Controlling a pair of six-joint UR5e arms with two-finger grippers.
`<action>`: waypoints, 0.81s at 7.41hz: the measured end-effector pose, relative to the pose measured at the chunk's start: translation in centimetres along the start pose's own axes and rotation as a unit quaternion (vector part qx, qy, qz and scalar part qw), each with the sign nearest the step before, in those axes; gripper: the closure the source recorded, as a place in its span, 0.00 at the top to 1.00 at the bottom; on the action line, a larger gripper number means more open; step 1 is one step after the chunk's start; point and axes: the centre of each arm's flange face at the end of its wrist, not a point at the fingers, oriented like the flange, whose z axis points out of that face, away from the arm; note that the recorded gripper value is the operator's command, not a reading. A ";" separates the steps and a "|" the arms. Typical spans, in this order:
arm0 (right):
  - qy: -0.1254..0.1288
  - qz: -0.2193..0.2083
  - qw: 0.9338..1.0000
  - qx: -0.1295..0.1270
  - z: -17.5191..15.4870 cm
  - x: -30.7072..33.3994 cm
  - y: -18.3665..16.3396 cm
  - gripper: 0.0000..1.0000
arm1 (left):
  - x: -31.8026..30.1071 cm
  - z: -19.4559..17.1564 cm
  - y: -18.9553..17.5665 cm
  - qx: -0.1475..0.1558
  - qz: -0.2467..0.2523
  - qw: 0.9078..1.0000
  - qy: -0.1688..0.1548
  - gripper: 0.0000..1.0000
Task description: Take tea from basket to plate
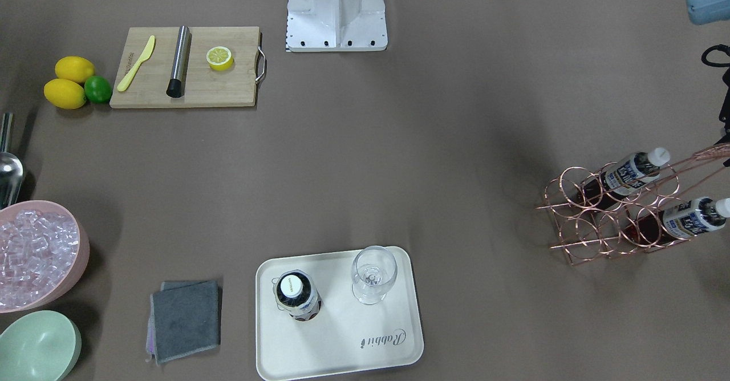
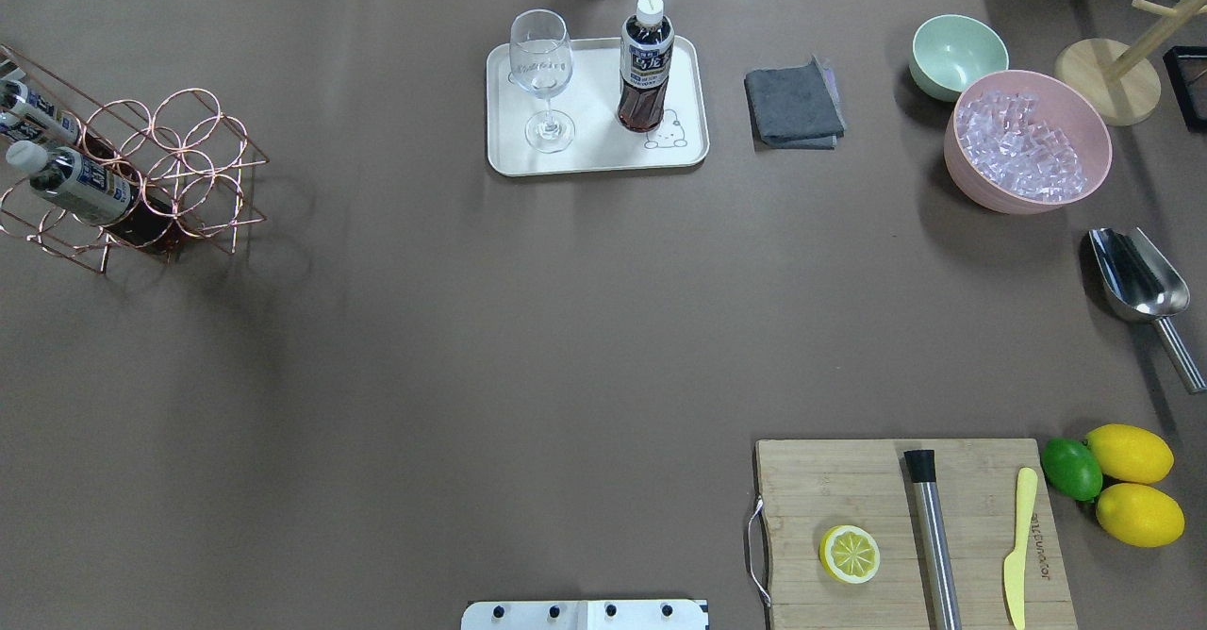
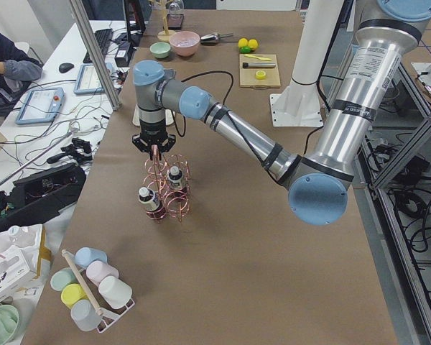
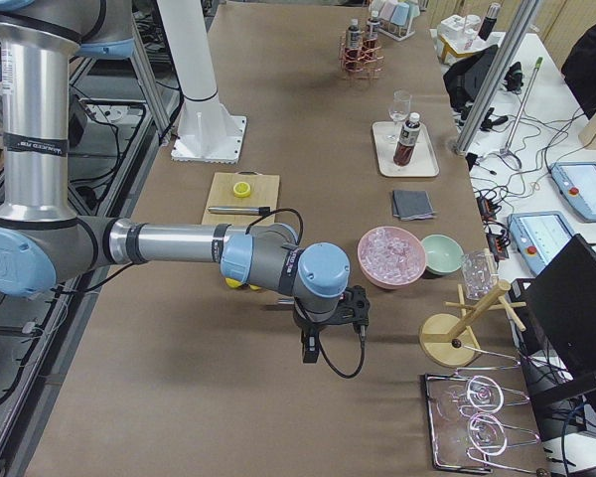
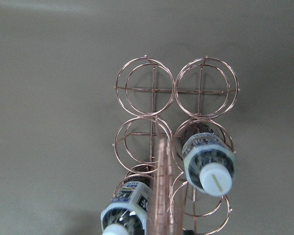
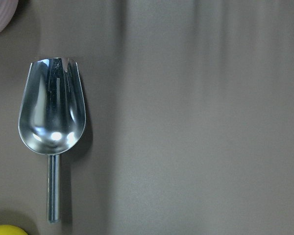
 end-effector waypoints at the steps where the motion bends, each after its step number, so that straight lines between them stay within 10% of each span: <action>1: -0.001 0.001 1.000 -0.001 0.1 0.1 0.1 1.00 | 0.1 0.0 -0.1 0.001 -0.007 1.000 0.000 0.97; 6: 0.001 -0.002 1.000 -0.004 0.4 0.3 0.0 1.00 | 0.1 -0.6 -0.1 0.013 -0.033 0.999 0.006 0.97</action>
